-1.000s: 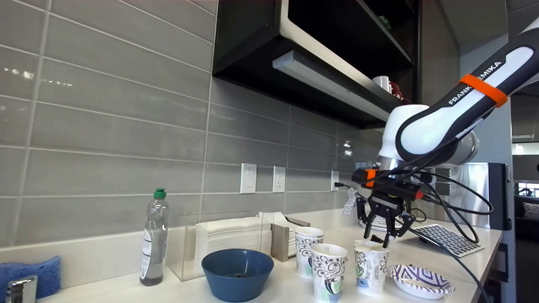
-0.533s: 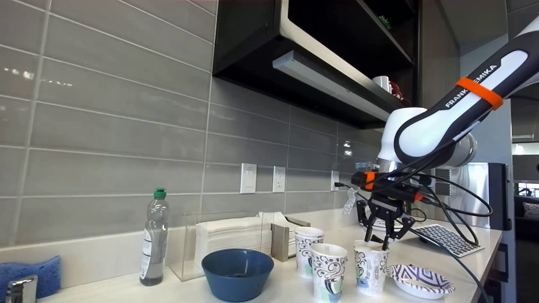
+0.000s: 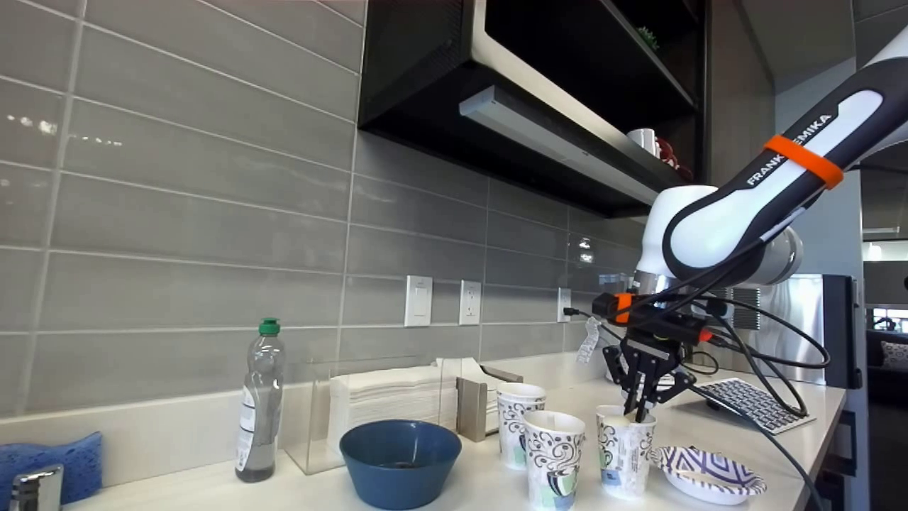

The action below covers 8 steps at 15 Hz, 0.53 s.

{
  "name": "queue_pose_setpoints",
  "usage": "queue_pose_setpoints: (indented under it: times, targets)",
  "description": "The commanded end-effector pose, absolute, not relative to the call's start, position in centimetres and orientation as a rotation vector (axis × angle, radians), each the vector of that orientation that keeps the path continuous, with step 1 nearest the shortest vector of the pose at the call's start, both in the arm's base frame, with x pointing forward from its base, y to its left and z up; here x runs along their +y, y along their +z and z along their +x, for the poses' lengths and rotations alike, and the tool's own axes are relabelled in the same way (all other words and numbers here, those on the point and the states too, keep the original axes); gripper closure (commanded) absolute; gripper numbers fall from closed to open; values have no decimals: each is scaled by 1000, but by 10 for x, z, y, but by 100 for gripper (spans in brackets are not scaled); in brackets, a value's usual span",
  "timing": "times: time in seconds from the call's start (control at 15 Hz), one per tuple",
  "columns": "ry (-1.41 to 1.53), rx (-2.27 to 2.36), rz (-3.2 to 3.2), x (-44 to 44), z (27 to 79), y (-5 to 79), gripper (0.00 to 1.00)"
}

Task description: Put the plastic spoons on the paper cups inside the paper cup they were on

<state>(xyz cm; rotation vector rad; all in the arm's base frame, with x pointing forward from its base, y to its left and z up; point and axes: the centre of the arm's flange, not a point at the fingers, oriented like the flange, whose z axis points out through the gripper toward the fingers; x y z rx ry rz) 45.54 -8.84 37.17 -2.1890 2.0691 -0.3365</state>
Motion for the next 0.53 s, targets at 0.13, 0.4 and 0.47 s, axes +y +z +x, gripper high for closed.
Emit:
queue_pose_setpoints:
  times: [0.13,0.4,0.47]
  targets:
    - [-327,2068,-2174,-91,461,375,93]
    - [-385,2074,-2189,-78,457,393,97]
    - [-403,2079,-2191,-74,456,397,97]
